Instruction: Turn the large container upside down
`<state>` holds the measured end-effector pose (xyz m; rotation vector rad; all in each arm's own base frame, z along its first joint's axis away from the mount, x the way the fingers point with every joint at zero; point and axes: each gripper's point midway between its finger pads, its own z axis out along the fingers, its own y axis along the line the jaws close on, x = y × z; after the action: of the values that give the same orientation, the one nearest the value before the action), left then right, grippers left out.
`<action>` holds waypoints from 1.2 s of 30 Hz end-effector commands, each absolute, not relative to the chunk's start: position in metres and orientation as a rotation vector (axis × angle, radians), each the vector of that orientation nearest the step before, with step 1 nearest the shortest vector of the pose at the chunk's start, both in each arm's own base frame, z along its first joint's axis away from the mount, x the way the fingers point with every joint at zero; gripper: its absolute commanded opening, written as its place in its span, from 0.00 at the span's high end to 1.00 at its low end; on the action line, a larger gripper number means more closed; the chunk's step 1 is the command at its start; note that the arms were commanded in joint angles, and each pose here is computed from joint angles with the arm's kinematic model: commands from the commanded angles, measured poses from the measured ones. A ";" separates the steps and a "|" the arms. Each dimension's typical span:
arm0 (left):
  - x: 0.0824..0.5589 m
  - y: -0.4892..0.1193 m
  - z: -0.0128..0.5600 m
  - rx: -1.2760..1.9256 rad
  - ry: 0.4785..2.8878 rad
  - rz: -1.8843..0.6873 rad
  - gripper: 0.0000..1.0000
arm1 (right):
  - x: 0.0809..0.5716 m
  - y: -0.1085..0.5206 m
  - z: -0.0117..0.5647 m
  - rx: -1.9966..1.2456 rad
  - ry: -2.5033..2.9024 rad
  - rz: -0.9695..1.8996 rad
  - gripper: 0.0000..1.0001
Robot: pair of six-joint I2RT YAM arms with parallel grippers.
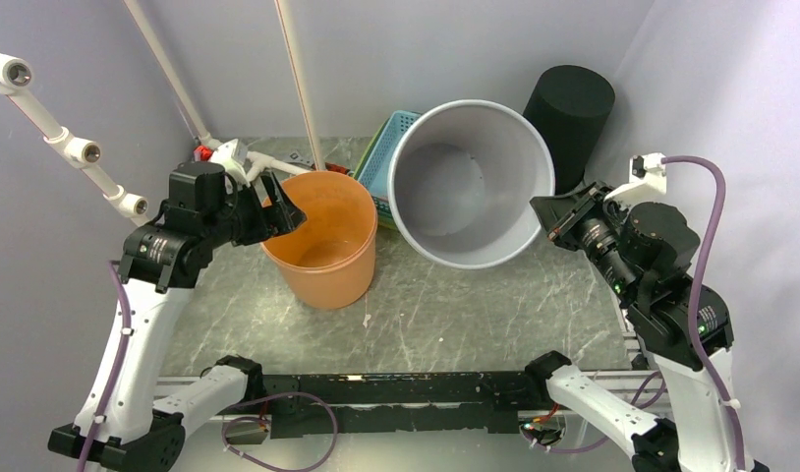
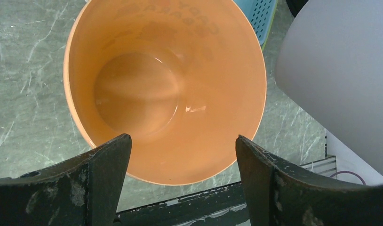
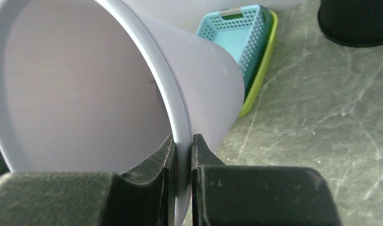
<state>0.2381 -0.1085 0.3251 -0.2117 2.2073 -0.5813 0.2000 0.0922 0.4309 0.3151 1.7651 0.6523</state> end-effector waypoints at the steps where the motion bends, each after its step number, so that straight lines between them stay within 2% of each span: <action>1: 0.235 -0.104 0.338 -0.231 2.156 -0.575 0.14 | 0.202 0.077 0.450 0.420 1.668 0.645 1.00; 6: 0.233 -0.101 0.338 -0.223 2.161 -0.553 0.13 | 0.204 0.082 0.410 0.404 1.822 0.583 1.00; 15: 0.236 -0.106 0.343 -0.205 2.135 -0.584 0.11 | 0.201 0.154 0.345 0.242 2.055 0.882 1.00; 21: 0.234 -0.108 0.353 -0.182 2.103 -0.607 0.11 | 0.208 0.187 0.330 0.241 2.049 1.095 1.00; 27: 0.227 -0.111 0.372 -0.160 2.019 -0.663 0.10 | 0.225 0.199 0.314 0.254 2.099 1.097 1.00; 36: 0.218 -0.159 0.381 0.101 2.024 -0.937 0.11 | 0.238 0.189 0.301 0.248 2.213 0.908 1.00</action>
<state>0.2213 -0.1300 0.3621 -0.0712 2.0730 -0.7657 0.2274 0.1849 0.2523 0.2965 2.3432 0.8645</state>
